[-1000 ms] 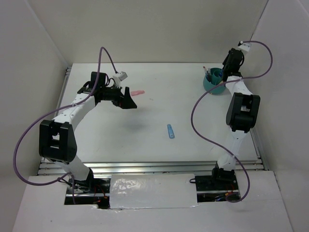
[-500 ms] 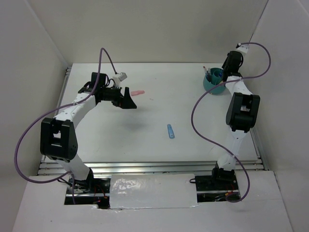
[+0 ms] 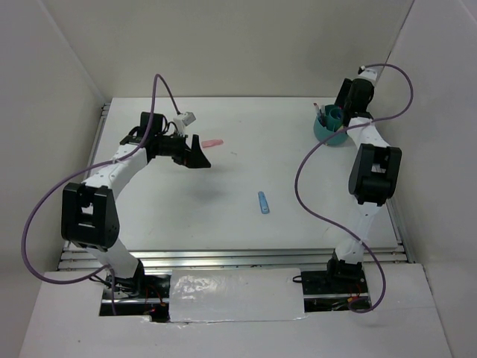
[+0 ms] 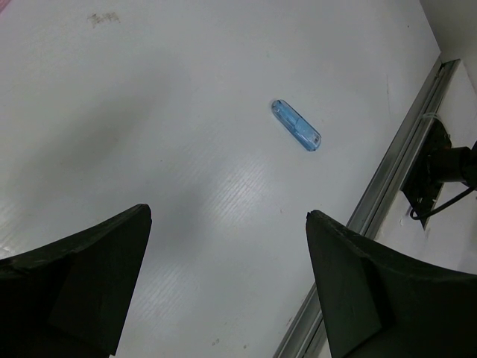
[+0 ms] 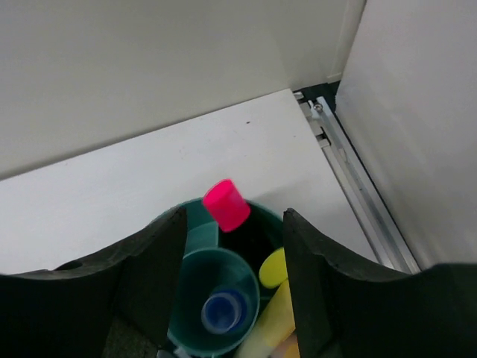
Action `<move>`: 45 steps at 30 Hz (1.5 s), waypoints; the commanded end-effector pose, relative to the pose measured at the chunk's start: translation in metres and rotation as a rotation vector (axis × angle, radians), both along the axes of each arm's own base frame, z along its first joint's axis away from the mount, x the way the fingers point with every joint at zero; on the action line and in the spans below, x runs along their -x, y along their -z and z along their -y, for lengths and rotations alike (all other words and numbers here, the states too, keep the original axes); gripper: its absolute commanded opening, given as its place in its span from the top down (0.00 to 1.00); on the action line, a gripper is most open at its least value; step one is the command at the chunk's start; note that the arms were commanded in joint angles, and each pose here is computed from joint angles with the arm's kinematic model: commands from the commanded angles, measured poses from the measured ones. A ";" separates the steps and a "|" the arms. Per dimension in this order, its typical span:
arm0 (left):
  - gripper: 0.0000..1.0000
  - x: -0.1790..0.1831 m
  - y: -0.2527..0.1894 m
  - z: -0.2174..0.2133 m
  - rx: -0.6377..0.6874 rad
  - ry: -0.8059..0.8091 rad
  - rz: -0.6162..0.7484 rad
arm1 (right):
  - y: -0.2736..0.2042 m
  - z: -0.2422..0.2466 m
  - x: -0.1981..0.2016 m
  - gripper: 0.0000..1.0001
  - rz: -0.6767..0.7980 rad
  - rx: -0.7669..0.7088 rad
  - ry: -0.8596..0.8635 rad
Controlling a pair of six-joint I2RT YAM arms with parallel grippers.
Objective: Sort the stationery into containers
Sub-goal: Place the pen in the storage box, then pick up the pen from the center of the board.
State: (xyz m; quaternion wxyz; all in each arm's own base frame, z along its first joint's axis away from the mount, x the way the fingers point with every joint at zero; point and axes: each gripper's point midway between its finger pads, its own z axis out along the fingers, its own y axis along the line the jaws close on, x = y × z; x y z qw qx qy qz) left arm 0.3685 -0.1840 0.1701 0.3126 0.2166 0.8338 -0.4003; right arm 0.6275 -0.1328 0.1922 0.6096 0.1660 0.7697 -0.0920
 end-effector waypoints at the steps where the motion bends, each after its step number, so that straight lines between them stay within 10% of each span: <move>1: 0.03 0.005 -0.030 -0.002 0.022 -0.005 0.082 | -0.095 -0.033 0.020 0.40 0.122 0.068 -0.116; 11: 0.01 0.029 -0.029 -0.028 -0.102 -0.139 0.079 | -0.164 -0.166 0.126 0.52 0.031 0.204 -0.586; 21: 0.01 0.051 -0.011 -0.062 -0.231 -0.294 0.028 | 0.011 -0.319 0.244 0.53 -0.602 0.068 -1.013; 31: 0.01 0.068 -0.004 -0.074 -0.254 -0.350 0.030 | 0.121 -0.344 0.289 0.49 -1.146 -0.084 -0.941; 45: 0.01 0.065 0.005 -0.069 -0.236 -0.324 -0.020 | 0.163 -0.345 0.310 0.41 -1.312 -0.107 -0.909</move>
